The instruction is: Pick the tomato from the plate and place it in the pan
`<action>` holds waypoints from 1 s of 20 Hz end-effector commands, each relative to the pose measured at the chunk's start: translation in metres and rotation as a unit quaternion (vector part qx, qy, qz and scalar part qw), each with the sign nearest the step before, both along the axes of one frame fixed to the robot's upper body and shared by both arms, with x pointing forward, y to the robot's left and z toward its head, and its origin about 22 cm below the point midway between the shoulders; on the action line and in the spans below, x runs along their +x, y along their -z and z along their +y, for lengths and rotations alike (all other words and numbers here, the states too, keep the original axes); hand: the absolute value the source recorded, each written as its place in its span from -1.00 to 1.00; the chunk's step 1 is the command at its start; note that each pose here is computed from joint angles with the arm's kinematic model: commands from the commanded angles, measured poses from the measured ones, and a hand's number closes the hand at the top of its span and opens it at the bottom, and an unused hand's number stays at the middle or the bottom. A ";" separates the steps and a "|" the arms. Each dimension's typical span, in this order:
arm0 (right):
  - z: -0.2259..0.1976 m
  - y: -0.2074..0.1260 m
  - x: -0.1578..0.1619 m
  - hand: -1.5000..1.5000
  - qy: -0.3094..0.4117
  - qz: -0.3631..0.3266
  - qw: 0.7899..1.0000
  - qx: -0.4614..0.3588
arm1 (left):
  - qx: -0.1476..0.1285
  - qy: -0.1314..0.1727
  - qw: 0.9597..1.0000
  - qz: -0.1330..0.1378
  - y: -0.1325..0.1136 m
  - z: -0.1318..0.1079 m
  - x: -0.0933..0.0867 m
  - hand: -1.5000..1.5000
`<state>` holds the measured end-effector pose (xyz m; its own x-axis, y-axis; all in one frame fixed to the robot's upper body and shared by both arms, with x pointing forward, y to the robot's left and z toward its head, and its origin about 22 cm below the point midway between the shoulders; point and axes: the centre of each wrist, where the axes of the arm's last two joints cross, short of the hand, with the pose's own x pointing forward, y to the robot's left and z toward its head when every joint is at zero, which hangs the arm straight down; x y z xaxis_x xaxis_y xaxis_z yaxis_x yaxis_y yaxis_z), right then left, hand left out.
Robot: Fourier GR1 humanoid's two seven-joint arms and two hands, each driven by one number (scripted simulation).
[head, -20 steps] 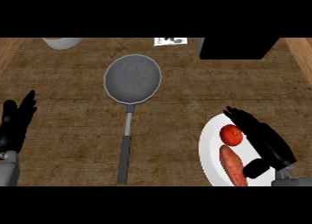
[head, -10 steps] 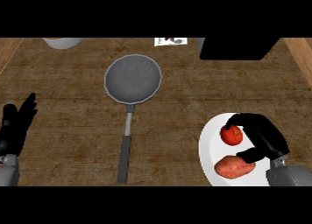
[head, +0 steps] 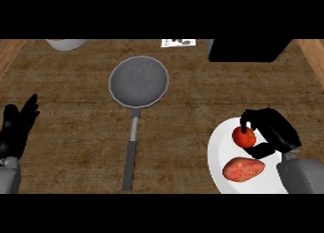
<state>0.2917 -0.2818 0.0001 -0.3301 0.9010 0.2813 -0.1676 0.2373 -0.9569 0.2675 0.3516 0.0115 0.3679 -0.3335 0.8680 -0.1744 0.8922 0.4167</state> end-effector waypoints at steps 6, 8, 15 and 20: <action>-0.015 -0.047 0.101 1.00 -0.030 0.061 0.995 -0.074 | -0.002 0.011 1.000 -0.003 0.006 -0.011 0.004 0.00; -0.016 -0.056 0.099 1.00 -0.046 -0.035 0.998 -0.040 | -0.002 0.005 1.000 -0.005 0.010 -0.006 0.002 0.00; 0.034 -0.115 0.119 1.00 -0.119 -0.132 0.980 0.091 | 0.000 -0.010 1.000 0.004 0.006 -0.007 0.014 0.00; 0.087 -0.105 0.128 1.00 -0.121 -0.115 0.979 0.117 | 0.004 -0.007 1.000 -0.003 0.000 -0.009 0.011 0.00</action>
